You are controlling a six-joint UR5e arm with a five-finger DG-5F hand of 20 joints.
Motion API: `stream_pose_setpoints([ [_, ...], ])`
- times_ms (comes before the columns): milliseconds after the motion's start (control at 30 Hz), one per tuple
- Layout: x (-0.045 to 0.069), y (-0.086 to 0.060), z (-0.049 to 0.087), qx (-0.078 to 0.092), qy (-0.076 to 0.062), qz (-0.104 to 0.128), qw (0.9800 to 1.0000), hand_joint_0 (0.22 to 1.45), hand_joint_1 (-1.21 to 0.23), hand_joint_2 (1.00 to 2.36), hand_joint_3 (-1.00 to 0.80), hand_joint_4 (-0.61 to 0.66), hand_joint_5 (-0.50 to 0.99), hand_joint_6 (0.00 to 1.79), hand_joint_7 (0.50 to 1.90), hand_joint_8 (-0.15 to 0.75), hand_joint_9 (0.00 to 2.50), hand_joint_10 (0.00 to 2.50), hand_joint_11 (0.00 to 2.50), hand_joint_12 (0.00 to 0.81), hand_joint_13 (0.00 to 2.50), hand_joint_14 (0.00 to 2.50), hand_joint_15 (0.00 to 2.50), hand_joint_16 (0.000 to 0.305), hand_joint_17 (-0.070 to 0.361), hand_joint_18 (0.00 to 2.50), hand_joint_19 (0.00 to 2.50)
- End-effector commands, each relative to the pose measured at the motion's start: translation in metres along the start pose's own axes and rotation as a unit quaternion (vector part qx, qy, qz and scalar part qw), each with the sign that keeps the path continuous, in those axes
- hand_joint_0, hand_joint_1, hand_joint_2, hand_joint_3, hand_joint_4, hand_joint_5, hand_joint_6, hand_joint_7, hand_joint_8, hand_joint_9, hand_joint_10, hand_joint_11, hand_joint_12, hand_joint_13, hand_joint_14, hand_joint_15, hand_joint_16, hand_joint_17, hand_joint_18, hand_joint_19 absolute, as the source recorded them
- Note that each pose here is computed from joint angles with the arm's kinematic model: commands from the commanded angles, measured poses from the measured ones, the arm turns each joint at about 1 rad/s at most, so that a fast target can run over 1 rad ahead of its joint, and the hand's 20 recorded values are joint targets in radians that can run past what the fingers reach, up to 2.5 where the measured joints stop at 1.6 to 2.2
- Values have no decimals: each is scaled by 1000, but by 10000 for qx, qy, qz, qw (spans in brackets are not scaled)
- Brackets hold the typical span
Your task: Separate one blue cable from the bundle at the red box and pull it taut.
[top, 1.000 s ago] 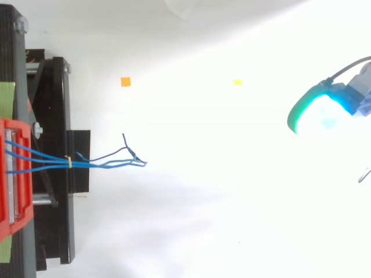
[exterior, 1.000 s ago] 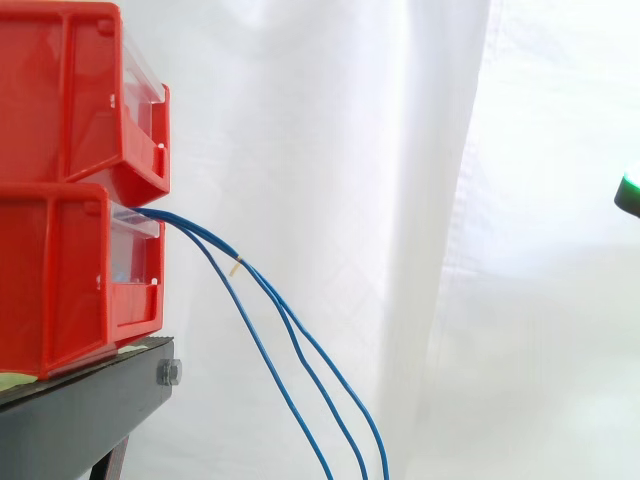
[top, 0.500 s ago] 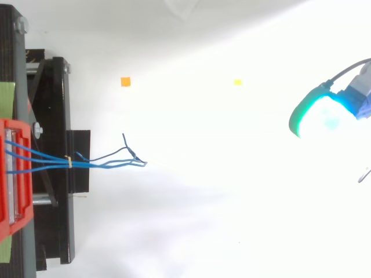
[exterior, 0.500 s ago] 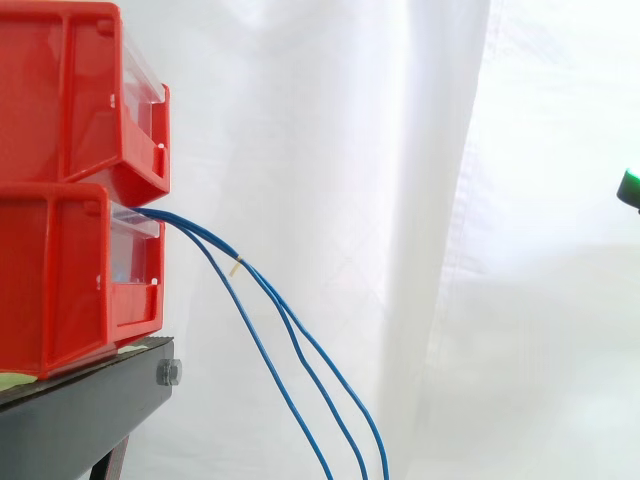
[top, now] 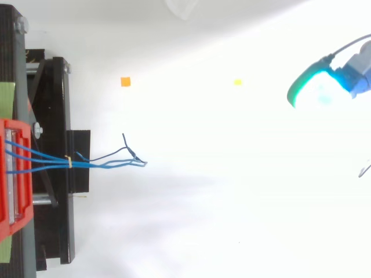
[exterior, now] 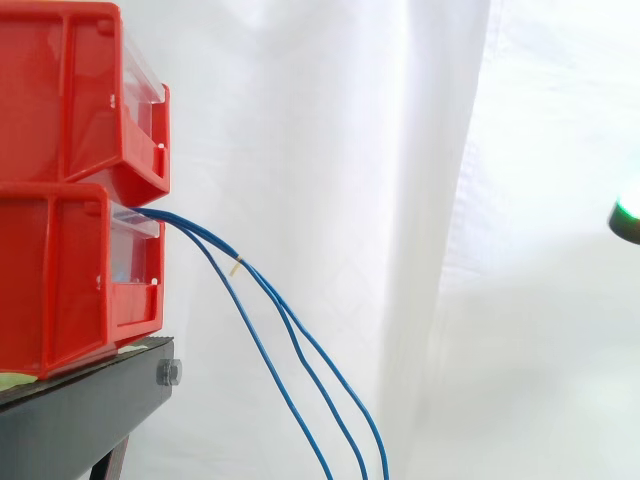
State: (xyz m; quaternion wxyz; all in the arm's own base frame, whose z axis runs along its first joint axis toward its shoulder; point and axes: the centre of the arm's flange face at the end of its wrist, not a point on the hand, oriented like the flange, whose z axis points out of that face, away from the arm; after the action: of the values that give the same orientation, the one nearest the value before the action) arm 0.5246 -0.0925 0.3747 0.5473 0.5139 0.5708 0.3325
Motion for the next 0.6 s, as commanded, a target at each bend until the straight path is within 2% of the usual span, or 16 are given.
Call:
stream_pose_setpoints([
  [0, 0, 4, 16, -404, -366, -416, 9976, 549, -622, 1000, -500, 254, -200, 502, 695, 274, 598, 8, 256, 344, 613, 12, 297, 48, 108, 468, 497],
  [33, 1, 3, 19, -450, -384, -482, 9971, 550, -621, 1000, -500, 253, -200, 502, 696, 277, 600, 8, 263, 344, 613, 12, 300, 48, 108, 472, 497],
  [67, 7, -2, 30, -563, -441, -633, 9954, 550, -622, 1000, -500, 254, -198, 502, 701, 276, 603, 8, 269, 344, 613, 12, 300, 48, 108, 475, 496],
  [133, 12, -2, 40, -682, -487, -670, 9942, 551, -623, 1000, -500, 256, -197, 502, 698, 278, 613, 8, 272, 344, 613, 12, 301, 48, 108, 480, 504],
  [200, 19, 1, 58, -816, -513, -667, 9931, 552, -626, 1000, -500, 260, -195, 501, 701, 281, 624, 8, 275, 345, 619, 12, 306, 48, 108, 491, 502],
  [233, 22, 0, 69, -807, -518, -676, 9931, 552, -626, 1000, -500, 261, -195, 502, 705, 281, 624, 8, 275, 345, 621, 12, 303, 48, 108, 494, 503],
  [267, 24, 1, 73, -805, -502, -680, 9932, 552, -627, 1000, -500, 262, -194, 502, 705, 282, 625, 9, 283, 344, 622, 12, 310, 48, 108, 496, 505],
  [300, 27, -2, 84, -746, -474, -712, 9935, 553, -627, 1000, -500, 265, -192, 502, 705, 280, 627, 9, 285, 345, 623, 12, 307, 48, 108, 496, 512],
  [400, 34, -4, 100, -659, -379, -759, 9942, 553, -627, 1000, -500, 265, -192, 502, 709, 283, 634, 9, 291, 344, 624, 12, 303, 48, 108, 501, 512],
  [433, 34, -4, 100, -659, -379, -759, 9942, 553, -627, 1000, -500, 266, -192, 502, 709, 284, 634, 9, 299, 345, 625, 12, 304, 48, 108, 501, 512],
  [467, 38, -6, 110, -578, -329, -817, 9944, 553, -628, 1000, -500, 265, -191, 502, 712, 283, 635, 9, 292, 344, 626, 12, 308, 48, 108, 500, 516],
  [500, 42, -7, 118, -547, -306, -900, 9940, 553, -629, 1000, -500, 265, -191, 502, 714, 285, 635, 9, 290, 345, 627, 12, 312, 48, 108, 503, 510],
  [533, 42, -7, 118, -550, -299, -901, 9940, 552, -630, 1000, -500, 266, -191, 502, 712, 283, 635, 11, 294, 348, 626, 12, 311, 48, 108, 506, 516],
  [567, 47, -8, 125, -572, -297, -1108, 9917, 553, -629, 1000, -500, 265, -191, 502, 709, 282, 636, 9, 292, 346, 627, 12, 312, 48, 108, 506, 519],
])
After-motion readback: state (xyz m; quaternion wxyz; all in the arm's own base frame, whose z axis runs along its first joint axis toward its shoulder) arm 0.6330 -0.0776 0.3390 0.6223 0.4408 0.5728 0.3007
